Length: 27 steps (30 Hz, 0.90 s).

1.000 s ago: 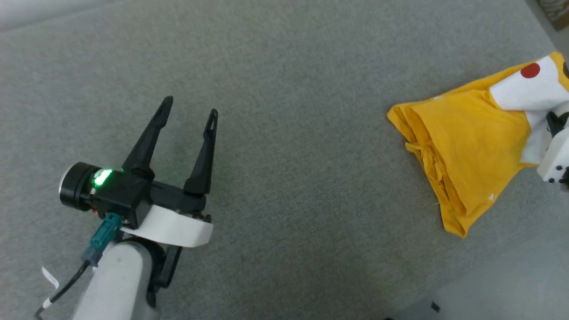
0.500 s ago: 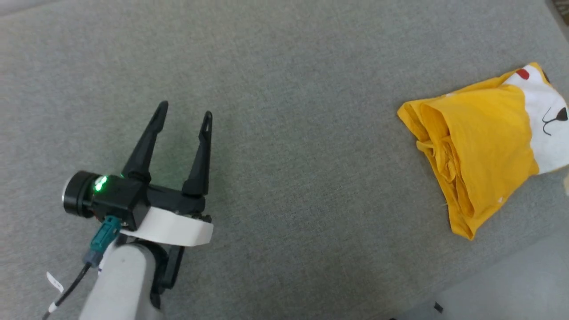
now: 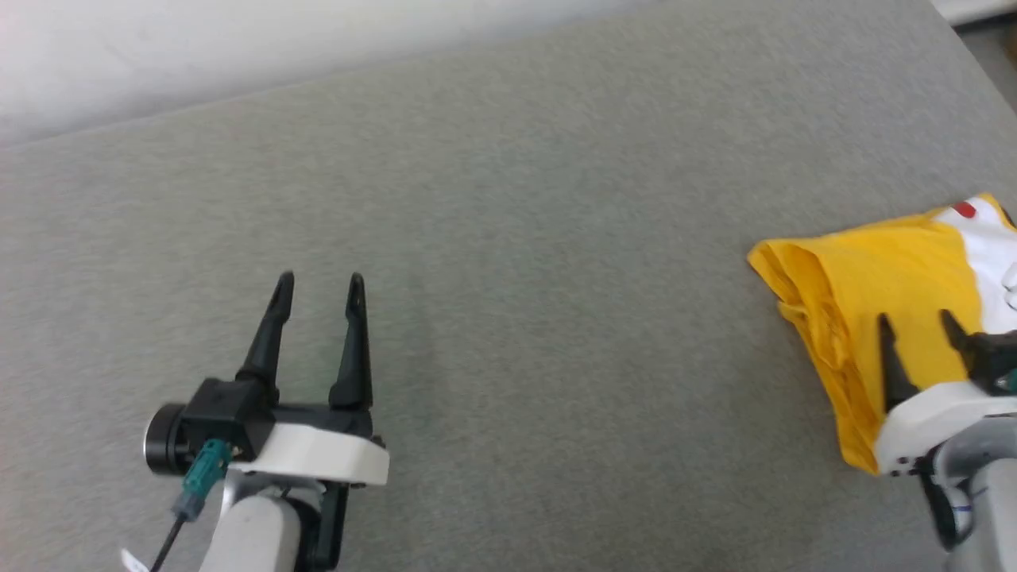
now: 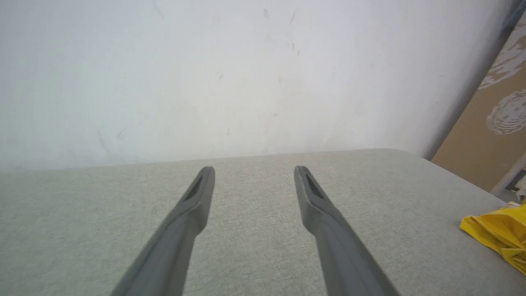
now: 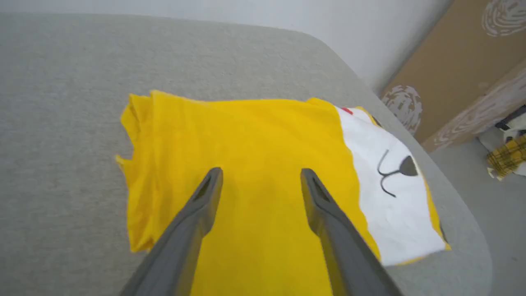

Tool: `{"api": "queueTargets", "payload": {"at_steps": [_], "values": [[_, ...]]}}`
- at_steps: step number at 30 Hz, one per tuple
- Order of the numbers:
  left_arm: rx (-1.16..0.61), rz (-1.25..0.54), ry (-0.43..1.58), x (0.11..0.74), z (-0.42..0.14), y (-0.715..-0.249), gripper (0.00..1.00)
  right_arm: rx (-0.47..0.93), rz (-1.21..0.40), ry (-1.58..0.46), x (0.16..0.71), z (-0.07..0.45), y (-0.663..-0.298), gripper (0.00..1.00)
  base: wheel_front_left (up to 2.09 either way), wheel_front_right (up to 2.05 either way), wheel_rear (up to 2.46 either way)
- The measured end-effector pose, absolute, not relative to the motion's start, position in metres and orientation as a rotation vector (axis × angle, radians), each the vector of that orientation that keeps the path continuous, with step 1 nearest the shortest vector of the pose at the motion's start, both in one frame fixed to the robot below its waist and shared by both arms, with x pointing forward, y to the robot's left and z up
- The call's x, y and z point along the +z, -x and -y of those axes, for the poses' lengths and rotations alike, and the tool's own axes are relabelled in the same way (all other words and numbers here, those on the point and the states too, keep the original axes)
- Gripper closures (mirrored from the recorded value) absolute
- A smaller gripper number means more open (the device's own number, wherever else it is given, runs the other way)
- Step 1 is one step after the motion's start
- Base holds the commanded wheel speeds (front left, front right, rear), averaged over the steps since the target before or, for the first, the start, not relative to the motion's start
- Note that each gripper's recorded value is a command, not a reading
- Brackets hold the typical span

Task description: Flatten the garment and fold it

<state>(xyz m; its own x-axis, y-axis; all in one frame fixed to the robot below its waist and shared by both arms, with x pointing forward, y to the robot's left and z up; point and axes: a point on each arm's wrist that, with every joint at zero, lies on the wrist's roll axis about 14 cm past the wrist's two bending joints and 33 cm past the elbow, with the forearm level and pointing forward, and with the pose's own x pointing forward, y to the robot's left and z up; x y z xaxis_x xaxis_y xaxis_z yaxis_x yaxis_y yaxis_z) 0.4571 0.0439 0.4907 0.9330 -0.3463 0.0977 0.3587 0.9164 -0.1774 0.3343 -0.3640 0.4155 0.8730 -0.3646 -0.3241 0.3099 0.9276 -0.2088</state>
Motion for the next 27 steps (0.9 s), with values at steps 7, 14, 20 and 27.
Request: {"api": "queueTargets", "payload": {"at_steps": [7,14,20,27], "values": [[-0.195,0.087,0.147,0.504,-0.105,-0.437,0.00,-0.143,-0.188,0.066,0.458,0.281,-0.381,0.00,0.00,0.00,0.00],[-0.036,0.091,0.081,0.509,-0.170,-0.409,0.00,0.042,-0.031,-0.026,0.501,0.203,-0.399,0.00,0.00,0.00,0.00],[0.061,0.090,0.031,0.512,-0.211,-0.383,0.00,0.125,0.084,-0.071,0.537,0.167,-0.393,0.00,0.00,0.00,0.00],[0.073,0.069,0.019,0.506,-0.216,-0.358,0.00,0.111,0.102,-0.084,0.542,0.168,-0.363,0.00,0.00,0.00,0.00]]}}
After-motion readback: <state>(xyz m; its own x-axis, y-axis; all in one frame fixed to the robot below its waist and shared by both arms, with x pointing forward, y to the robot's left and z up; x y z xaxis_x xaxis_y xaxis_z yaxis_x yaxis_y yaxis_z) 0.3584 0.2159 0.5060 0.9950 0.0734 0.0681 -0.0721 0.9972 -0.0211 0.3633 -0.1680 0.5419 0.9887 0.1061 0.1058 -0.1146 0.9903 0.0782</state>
